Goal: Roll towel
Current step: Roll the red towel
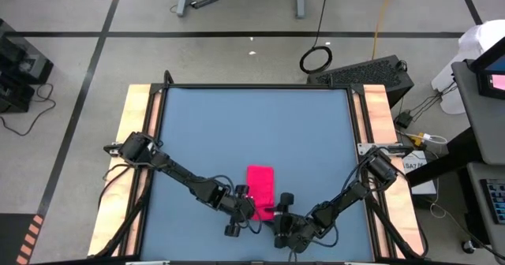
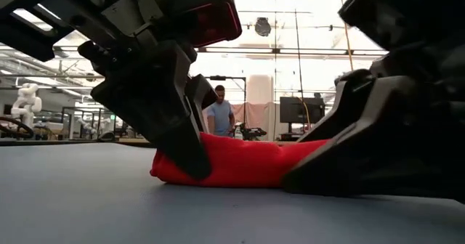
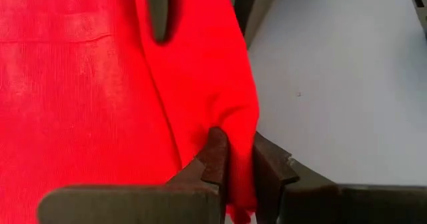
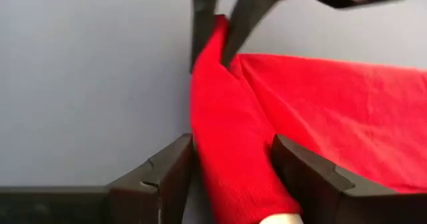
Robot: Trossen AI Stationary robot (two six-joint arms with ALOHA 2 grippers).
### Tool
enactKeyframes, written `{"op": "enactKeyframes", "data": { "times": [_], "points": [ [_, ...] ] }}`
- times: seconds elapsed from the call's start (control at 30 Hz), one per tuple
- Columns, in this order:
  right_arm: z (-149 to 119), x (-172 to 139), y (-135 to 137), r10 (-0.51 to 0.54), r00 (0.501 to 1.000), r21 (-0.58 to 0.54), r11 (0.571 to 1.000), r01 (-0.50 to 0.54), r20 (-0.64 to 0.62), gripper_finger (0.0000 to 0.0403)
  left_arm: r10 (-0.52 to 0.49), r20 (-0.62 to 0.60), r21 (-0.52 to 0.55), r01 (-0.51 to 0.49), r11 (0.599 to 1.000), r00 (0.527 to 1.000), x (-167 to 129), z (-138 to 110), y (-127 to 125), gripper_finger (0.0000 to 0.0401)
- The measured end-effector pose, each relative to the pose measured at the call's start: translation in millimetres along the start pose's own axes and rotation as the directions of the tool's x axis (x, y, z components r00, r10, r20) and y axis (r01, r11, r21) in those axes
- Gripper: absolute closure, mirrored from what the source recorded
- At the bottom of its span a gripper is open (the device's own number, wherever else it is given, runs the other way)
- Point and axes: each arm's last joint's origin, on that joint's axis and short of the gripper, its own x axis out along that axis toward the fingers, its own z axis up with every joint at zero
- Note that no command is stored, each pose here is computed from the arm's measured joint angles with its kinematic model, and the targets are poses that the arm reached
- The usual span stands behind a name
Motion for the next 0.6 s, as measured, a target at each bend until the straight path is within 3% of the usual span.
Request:
{"op": "enactKeyframes", "data": {
  "times": [0.23, 0.37, 0.6],
  "points": [
    [-1.3, 1.3, -1.4, -0.009, 1.0, 0.207, 0.978, 0.011, -0.007, 0.0263, 0.052, 0.015, -0.096, -0.05, 0.994, 0.999, -0.2, 0.1, 0.0, 0.0337],
    [-1.2, 1.2, -1.7, -0.015, 1.0, 0.336, 0.942, 0.016, -0.006, 0.0299, 0.091, 0.025, -0.059, -0.089, 0.994, 0.996, -1.7, -1.9, -6.4, 0.0278],
    [-1.6, -0.7, 0.3, 0.007, 1.0, 0.478, 0.878, -0.002, -0.009, 0.0322, 0.305, 0.025, -0.015, -0.305, 0.952, 0.952, -40.0, -3.5, -14.2, 0.0174]
  ]
}}
